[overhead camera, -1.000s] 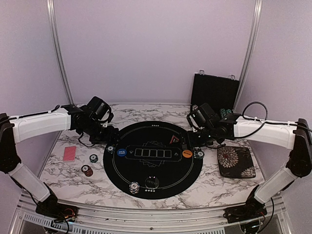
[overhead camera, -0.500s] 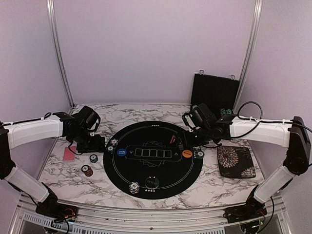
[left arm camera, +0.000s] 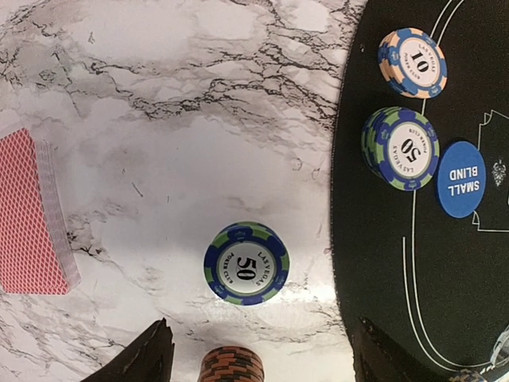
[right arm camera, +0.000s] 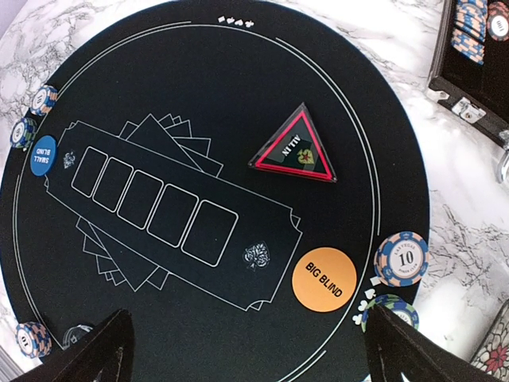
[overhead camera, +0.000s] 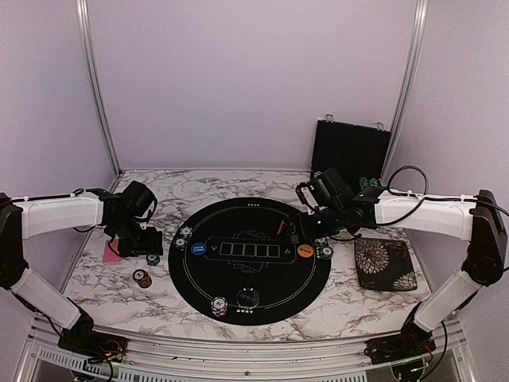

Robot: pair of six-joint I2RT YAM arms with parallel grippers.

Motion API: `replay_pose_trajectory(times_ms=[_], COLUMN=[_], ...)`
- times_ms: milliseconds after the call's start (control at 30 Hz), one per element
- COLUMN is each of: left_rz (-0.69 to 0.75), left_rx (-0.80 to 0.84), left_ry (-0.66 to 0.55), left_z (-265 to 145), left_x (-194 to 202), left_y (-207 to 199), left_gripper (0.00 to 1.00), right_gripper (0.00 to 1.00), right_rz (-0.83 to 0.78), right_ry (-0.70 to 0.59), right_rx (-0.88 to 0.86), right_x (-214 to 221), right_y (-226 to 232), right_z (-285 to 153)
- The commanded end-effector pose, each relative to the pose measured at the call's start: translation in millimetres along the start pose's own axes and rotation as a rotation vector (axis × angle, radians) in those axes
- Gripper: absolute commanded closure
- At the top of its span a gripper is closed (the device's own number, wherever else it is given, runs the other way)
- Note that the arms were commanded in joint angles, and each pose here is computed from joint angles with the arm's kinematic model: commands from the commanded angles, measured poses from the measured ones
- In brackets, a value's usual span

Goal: Distribute texas hold em gaming equipment
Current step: Pick up the pile of poker chips from the center of the board.

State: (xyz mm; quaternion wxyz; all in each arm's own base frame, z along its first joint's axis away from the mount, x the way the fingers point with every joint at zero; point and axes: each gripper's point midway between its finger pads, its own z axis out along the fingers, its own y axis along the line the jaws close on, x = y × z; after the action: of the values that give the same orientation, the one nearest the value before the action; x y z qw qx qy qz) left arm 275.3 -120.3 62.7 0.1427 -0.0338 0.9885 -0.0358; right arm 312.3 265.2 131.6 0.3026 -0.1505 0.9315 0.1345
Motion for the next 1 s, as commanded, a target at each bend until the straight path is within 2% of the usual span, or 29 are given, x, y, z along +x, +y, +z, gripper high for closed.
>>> replay_pose_trajectory(times_ms=[0, 600, 967], left_rz=[0.005, 0.009, 0.035], left_rx=[-0.014, -0.022, -0.051], left_ry=[0.027, 0.062, 0.076], left_z=[10.2, 32.6, 45.9], left_x=[3.9, 7.2, -2.6], left_y=[7.3, 10.2, 9.1], left_gripper=[0.21, 0.21, 0.3], right_gripper=[0.01, 0.01, 0.01], right_rz=[-0.009, 0.0, 0.011], right_ry=[-0.041, -0.043, -0.051], right_rx=[-0.017, 0.003, 0.019], right_x=[-8.4, -4.3, -1.1], right_y=[5.6, -0.5, -6.2], right_z=[-9.2, -14.5, -19.5])
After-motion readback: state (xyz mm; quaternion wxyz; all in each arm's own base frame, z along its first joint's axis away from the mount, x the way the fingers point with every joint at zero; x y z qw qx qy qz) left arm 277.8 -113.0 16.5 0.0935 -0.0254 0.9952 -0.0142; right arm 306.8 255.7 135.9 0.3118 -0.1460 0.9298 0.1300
